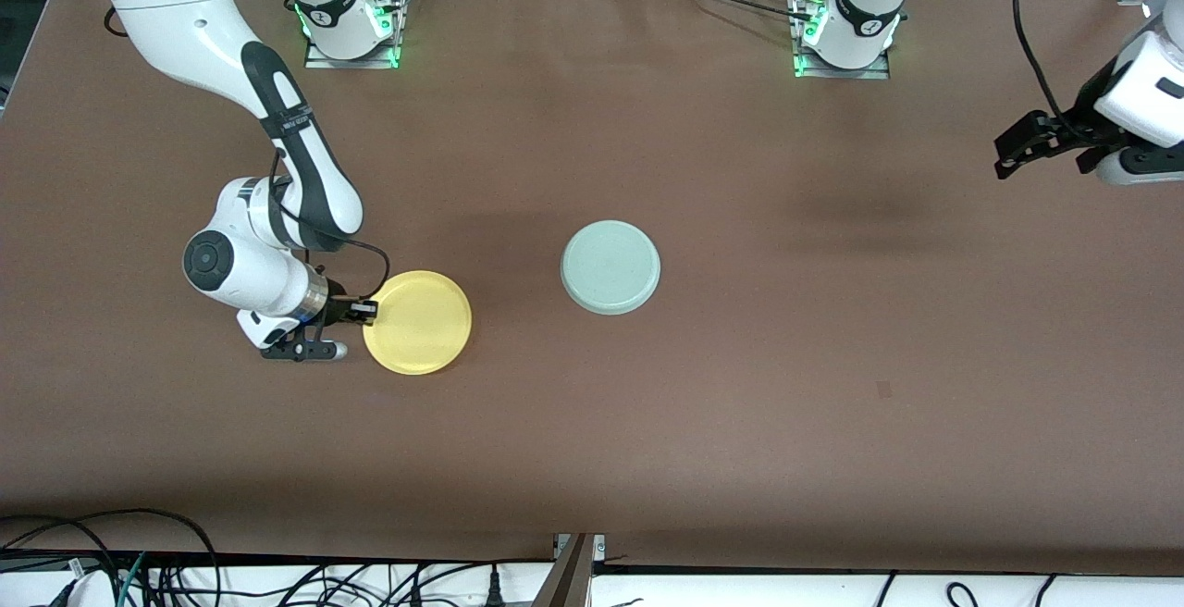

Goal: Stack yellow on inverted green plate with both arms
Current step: 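Grasp the yellow plate rim with the right gripper while the left gripper withdraws, then carry the yellow plate with the right gripper onto the green plate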

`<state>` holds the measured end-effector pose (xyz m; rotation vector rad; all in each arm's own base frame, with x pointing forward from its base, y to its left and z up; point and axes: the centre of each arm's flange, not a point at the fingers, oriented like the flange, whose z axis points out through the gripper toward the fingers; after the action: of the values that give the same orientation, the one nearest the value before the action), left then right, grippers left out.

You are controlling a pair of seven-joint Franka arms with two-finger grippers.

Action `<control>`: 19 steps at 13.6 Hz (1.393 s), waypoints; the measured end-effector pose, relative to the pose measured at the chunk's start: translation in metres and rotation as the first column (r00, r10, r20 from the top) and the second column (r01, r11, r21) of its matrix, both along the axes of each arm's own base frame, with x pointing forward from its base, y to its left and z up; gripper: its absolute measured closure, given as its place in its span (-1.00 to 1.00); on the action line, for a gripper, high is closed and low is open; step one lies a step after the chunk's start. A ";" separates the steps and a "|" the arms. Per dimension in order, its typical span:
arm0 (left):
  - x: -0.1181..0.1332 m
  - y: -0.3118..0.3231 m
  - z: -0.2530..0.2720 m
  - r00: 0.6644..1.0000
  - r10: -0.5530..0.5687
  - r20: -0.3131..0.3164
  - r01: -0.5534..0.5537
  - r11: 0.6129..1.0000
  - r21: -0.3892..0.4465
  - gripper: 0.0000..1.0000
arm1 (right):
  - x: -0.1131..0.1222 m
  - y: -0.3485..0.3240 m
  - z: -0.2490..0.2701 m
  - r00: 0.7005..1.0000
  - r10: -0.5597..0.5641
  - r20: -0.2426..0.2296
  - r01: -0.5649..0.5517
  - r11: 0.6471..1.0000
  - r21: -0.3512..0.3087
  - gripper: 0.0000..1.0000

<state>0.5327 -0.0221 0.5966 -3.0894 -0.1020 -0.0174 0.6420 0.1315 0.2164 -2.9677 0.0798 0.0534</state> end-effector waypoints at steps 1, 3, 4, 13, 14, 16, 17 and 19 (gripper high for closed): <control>0.000 -0.005 0.000 1.000 -0.009 0.000 0.009 1.000 0.001 -1.00 | 0.003 0.018 0.011 1.000 -0.023 -0.005 0.023 1.000 0.019 0.95; 0.000 -0.006 0.001 1.000 -0.010 0.001 0.010 1.000 0.001 -1.00 | 0.006 0.063 0.036 0.997 -0.077 -0.017 0.078 0.995 0.062 0.95; 0.000 -0.005 0.001 1.000 -0.009 0.002 0.009 1.000 0.001 -1.00 | 0.006 0.087 0.049 0.994 -0.104 -0.020 0.106 0.991 0.083 0.95; -0.001 -0.019 0.011 0.999 -0.033 -0.007 0.033 0.999 0.003 -1.00 | -0.081 0.279 0.067 0.971 -0.206 -0.121 0.217 0.972 0.084 0.95; -0.001 -0.021 0.011 0.999 -0.036 -0.012 0.036 0.999 0.003 -1.00 | -0.089 0.284 0.059 0.969 -0.209 -0.129 0.220 0.973 0.074 0.95; -0.002 -0.024 0.010 0.999 -0.041 -0.023 0.041 0.999 0.004 -1.00 | -0.099 0.282 0.043 0.968 -0.217 -0.125 0.226 0.972 0.067 0.95; -0.001 -0.025 0.009 0.999 -0.043 -0.025 0.043 0.999 0.005 -1.00 | -0.104 0.280 0.034 0.968 -0.222 -0.116 0.230 0.971 0.067 0.95; -0.001 -0.026 0.009 0.999 -0.044 -0.026 0.044 0.999 0.005 -1.00 | -0.118 0.283 0.018 0.971 -0.219 -0.097 0.226 0.972 0.070 0.95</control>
<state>0.5319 -0.0481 0.6058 -3.0850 -0.0325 0.0206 0.5244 0.4141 0.2346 -2.8544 0.4113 0.1553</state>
